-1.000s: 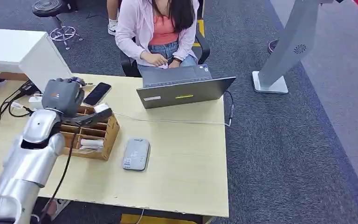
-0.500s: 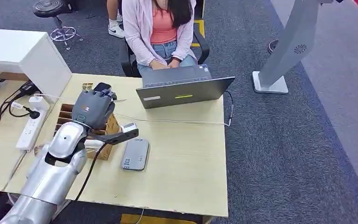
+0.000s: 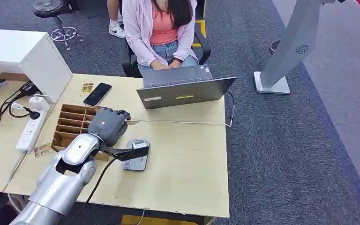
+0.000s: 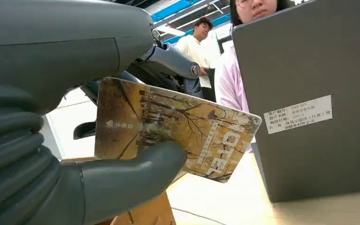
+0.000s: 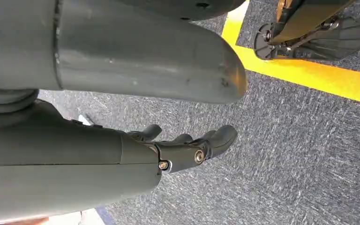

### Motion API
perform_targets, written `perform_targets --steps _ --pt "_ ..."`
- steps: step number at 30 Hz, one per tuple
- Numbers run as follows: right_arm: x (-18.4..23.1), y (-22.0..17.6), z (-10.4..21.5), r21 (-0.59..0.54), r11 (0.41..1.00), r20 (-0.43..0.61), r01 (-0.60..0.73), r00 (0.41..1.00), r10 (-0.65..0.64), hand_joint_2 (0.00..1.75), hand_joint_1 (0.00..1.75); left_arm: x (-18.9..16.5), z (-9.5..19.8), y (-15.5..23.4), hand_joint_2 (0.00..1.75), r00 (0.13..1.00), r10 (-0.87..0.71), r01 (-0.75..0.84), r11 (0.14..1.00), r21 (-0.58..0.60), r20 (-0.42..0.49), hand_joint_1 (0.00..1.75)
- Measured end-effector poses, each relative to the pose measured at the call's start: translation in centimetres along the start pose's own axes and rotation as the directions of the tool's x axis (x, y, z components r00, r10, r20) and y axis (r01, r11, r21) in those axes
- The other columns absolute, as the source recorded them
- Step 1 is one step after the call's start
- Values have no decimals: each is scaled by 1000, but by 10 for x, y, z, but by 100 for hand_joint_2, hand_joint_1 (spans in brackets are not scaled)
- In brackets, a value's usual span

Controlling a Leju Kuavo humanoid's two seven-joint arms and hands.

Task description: Pass the card to the sensor for recognition and then transmit it.

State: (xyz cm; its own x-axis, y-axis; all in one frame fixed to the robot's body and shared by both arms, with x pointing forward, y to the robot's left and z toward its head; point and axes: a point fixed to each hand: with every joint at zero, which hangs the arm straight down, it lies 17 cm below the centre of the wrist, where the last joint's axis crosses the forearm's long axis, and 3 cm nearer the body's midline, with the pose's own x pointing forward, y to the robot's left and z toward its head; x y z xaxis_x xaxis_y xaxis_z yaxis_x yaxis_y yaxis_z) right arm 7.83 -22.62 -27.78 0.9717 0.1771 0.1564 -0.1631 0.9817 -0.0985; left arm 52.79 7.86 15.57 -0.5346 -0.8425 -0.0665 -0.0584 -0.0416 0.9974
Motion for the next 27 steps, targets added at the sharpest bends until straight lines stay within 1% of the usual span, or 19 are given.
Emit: perform_targets --steps 5,11,14,19,22,27 --pt "0 0 0 0 1000 0 0 1000 0 0 0 6 2 -10 175 1000 7 -6 999 -37 17 175" --pt "0 0 0 0 1000 2 -14 1000 14 0 0 18 7 -36 175 998 25 -18 993 -114 60 175" --pt "0 0 0 1 1000 2 -19 1000 19 0 0 24 12 -55 175 997 34 -22 985 -171 73 175" --pt "-1 1 0 1 1000 -1 -27 1000 27 0 0 34 25 -92 175 989 104 -66 947 -315 105 175" --pt "-1 1 0 3 1000 0 -31 1000 31 0 0 34 29 -103 175 987 115 -70 933 -354 110 175" --pt "-1 3 0 10 999 -1 -35 999 35 0 0 27 31 -108 175 988 116 -66 916 -395 105 175"
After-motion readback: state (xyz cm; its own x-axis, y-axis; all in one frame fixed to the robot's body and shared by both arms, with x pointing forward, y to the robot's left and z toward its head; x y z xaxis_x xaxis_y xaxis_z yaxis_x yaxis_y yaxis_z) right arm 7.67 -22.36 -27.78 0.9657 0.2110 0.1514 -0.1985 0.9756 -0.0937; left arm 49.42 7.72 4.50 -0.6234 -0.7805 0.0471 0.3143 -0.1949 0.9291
